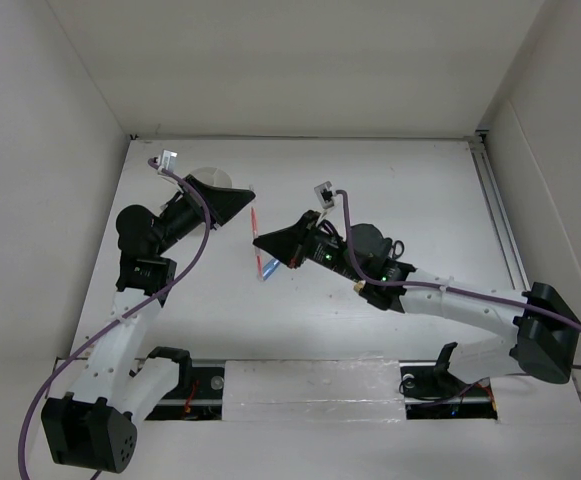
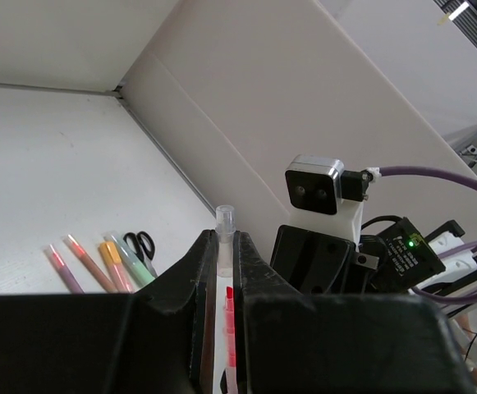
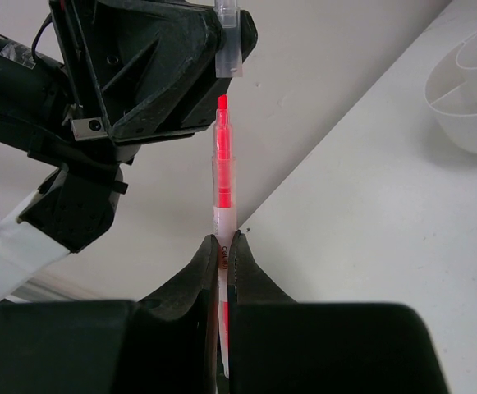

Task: Sort the stationery into containers
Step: Close the pen cap on the pen.

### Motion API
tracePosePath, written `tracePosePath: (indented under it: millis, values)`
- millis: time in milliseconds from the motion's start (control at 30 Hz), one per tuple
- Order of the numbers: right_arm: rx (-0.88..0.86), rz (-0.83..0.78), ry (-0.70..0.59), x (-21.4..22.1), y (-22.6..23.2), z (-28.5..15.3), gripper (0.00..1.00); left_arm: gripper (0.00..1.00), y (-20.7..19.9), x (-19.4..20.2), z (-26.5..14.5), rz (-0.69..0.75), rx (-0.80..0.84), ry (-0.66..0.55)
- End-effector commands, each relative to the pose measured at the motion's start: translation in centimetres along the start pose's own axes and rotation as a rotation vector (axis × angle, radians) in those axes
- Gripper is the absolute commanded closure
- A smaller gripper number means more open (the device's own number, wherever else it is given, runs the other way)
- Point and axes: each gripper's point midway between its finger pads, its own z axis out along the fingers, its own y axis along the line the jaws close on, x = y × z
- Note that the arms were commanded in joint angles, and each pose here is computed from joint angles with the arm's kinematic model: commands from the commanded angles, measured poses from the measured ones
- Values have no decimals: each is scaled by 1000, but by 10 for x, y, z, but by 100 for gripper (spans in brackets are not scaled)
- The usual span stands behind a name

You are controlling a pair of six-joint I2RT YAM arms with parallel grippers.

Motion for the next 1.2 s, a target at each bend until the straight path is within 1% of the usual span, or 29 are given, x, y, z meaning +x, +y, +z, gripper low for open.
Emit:
tracePosePath:
  millis: [0,133,633,767,867,1167]
  values:
    - [-72,-1,-82,-26,28,3,100,100,-21,-5,-2,60,73,-14]
    - [-78,-1,-88,-29,31,1,100,100,-21,-5,-2,60,73,-14]
    - [-58,-12,-106,-41,18,1,100,100,-26,1,-4,83,112,7]
    - [-87,-14,-93,-41,25,1,100,100,-23,3,-5,77,107,11]
    - [-107,-7,-86,-42,31,1,100,100,-19,1,-4,69,90,-2]
    - [-94,24,-82,-31,20,2,100,100,-21,-14,1,68,74,-38]
